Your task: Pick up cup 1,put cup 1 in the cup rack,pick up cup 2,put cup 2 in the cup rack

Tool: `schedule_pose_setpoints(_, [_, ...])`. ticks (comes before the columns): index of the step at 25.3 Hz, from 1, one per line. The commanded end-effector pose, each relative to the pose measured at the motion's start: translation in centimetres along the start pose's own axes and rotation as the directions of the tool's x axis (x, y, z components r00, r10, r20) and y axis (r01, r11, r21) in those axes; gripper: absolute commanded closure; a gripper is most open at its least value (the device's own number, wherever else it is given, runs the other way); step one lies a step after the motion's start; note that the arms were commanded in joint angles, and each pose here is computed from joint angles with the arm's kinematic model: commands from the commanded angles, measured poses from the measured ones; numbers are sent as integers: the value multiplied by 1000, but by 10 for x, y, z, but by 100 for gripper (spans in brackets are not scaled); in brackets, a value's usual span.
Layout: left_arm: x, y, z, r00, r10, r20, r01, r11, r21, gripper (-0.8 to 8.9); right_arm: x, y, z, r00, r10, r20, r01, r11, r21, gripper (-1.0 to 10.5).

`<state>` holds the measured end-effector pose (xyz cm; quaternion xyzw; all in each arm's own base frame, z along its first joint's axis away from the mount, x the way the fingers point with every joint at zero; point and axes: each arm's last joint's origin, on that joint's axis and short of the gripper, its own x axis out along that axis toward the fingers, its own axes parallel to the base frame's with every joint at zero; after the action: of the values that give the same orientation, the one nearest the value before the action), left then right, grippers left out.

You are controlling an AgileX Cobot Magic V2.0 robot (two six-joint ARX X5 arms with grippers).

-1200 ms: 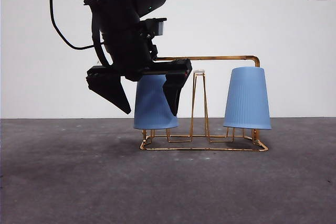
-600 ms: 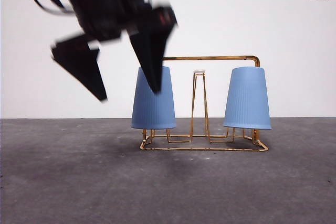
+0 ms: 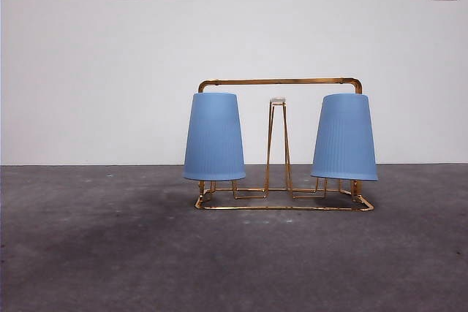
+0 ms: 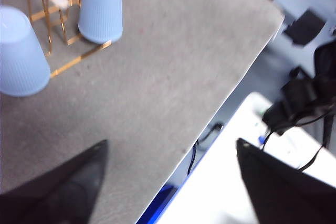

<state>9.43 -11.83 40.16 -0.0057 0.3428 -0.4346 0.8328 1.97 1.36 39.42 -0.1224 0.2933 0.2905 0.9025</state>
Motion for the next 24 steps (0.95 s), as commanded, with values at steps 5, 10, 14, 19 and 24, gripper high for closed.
schedule_pose_setpoints(5, [-27,-3,-9,996,-29,82,29,1000,-5,820,2,1,-3,999,18,-32,-18,1000,20,957])
schedule_pose_setpoints(10, [-31,-4,-10,995,-32,92,32,999,-1,820,2,2,-3,997,72,-33,-71,997,40,957])
schedule_pose_setpoints(14, [-29,-3,-10,996,-30,87,28,999,17,819,2,2,-3,997,71,-33,-69,997,41,945])
schedule_pose_setpoints(19, [-28,-3,-9,996,-29,86,27,999,19,818,2,1,-3,999,29,-33,-28,999,39,945])
schedule_pose_setpoints(24, [-28,-3,-9,996,-29,85,27,999,19,818,2,0,-3,999,-5,-32,7,999,37,945])
